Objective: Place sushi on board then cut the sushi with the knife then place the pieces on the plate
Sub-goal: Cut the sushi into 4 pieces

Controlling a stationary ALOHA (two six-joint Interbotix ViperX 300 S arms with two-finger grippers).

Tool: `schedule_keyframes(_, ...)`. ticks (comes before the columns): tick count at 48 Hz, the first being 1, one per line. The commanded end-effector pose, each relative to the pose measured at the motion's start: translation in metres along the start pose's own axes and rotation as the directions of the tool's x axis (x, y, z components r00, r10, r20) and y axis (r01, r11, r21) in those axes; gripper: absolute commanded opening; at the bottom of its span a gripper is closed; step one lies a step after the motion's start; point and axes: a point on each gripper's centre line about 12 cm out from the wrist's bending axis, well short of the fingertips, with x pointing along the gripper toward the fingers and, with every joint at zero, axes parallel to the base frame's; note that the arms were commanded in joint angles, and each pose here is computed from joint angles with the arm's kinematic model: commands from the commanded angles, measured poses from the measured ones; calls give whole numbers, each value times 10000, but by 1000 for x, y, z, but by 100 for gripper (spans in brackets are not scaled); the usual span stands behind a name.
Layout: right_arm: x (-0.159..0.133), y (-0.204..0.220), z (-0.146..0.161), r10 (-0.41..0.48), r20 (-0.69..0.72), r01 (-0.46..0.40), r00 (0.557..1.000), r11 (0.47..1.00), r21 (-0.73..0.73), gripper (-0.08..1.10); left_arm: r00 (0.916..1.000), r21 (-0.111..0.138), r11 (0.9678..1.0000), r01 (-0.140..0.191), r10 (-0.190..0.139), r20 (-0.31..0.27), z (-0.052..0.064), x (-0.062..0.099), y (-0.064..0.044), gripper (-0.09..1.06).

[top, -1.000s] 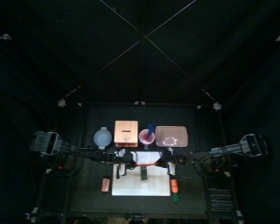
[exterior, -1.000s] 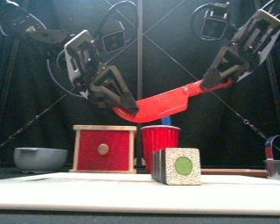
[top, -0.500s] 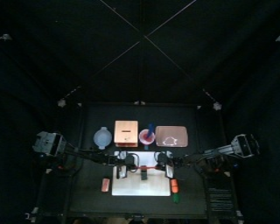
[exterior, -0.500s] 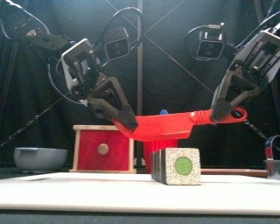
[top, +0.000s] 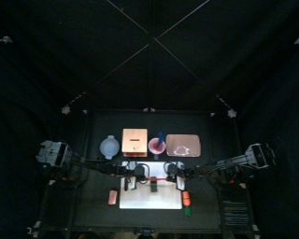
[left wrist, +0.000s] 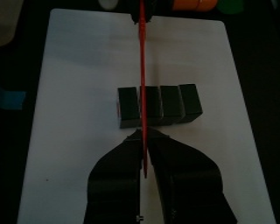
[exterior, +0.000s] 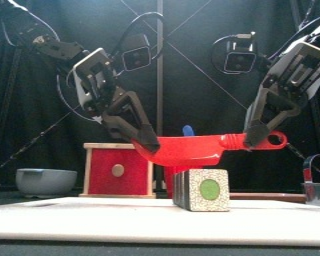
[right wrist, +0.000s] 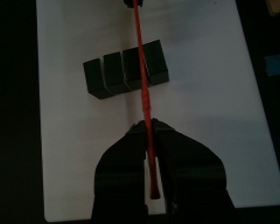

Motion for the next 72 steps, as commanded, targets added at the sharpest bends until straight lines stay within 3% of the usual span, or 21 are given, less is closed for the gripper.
schedule_keyframes(1,-1,0,6,-29,76,29,10000,10000,39,36,9995,-36,10000,41,-40,319,12,-1,-2,49)
schedule_keyframes(38,11,-7,2,-465,-562,462,9973,9989,-68,36,9999,-42,10000,6,-6,169,8,5,-1,49)
schedule_keyframes(72,3,-13,19,-974,-620,955,9933,9949,-332,36,10000,-2,10000,77,-77,6,5,6,-4,49)
